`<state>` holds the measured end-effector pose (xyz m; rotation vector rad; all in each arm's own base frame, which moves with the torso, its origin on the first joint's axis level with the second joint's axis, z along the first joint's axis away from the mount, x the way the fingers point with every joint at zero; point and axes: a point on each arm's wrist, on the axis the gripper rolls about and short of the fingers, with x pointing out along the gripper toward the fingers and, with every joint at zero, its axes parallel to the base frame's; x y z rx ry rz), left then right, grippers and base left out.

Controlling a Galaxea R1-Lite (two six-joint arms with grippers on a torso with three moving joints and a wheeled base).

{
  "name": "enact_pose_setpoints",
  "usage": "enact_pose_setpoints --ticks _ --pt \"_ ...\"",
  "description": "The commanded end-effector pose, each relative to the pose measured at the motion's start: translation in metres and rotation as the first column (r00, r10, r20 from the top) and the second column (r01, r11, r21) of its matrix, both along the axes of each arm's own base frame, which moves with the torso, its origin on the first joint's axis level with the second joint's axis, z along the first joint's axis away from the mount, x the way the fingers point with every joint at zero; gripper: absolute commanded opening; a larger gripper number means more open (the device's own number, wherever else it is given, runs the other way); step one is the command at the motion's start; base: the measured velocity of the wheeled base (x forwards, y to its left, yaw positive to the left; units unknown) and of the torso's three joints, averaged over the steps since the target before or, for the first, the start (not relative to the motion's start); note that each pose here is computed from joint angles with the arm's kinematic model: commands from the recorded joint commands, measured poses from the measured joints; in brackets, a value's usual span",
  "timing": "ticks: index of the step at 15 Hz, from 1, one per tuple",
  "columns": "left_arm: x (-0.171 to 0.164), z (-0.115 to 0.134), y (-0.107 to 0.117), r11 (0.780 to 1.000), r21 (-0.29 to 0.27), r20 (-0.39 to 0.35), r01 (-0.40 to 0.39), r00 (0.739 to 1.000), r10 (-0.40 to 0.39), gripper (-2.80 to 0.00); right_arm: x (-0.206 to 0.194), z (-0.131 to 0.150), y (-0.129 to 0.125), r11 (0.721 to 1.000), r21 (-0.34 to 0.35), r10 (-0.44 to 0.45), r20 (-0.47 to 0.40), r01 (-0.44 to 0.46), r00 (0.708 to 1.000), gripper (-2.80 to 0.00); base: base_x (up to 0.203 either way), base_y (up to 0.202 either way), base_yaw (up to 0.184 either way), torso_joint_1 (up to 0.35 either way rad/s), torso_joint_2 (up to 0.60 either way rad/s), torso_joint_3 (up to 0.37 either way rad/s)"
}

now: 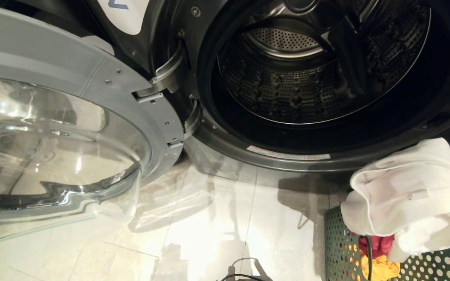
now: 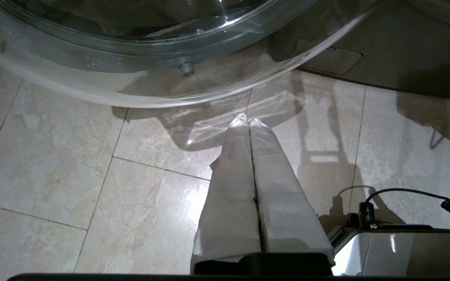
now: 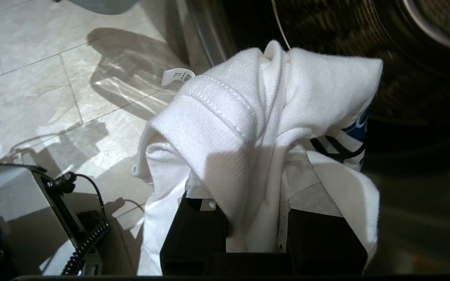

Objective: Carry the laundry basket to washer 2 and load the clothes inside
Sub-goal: Place the clothes into the washing machine

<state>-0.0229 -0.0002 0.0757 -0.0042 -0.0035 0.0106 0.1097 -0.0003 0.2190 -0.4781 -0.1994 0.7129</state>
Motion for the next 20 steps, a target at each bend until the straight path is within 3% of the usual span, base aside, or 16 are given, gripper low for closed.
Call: enact_pose_setpoints --ticks 1,7,15,20 --pt "0.000 0.000 0.000 1.000 0.000 -0.002 -0.002 1.000 0.002 -2.80 0.014 0.004 0.012 0.993 -0.026 0.119 0.008 -0.119 0.993 -2.80 0.000 0.000 0.000 0.000 0.00 0.000" --pt "0.000 0.000 0.000 1.000 0.000 -0.002 0.000 1.000 0.000 -2.80 0.051 0.035 0.016 0.987 -0.034 0.159 0.049 -0.158 0.986 -2.80 0.000 0.000 0.000 0.000 0.00 0.000" --pt "0.000 0.000 0.000 1.000 0.000 -0.002 -0.002 1.000 0.002 -2.80 0.091 0.056 0.033 0.981 -0.028 0.196 0.071 -0.194 0.978 -2.80 0.000 0.000 0.000 0.000 0.00 0.000" --pt "0.000 0.000 0.000 1.000 0.000 0.000 0.000 1.000 0.000 -2.80 0.116 0.047 0.070 0.969 -0.069 0.243 0.140 -0.236 0.960 -2.80 0.000 0.000 0.000 0.000 0.00 0.000"
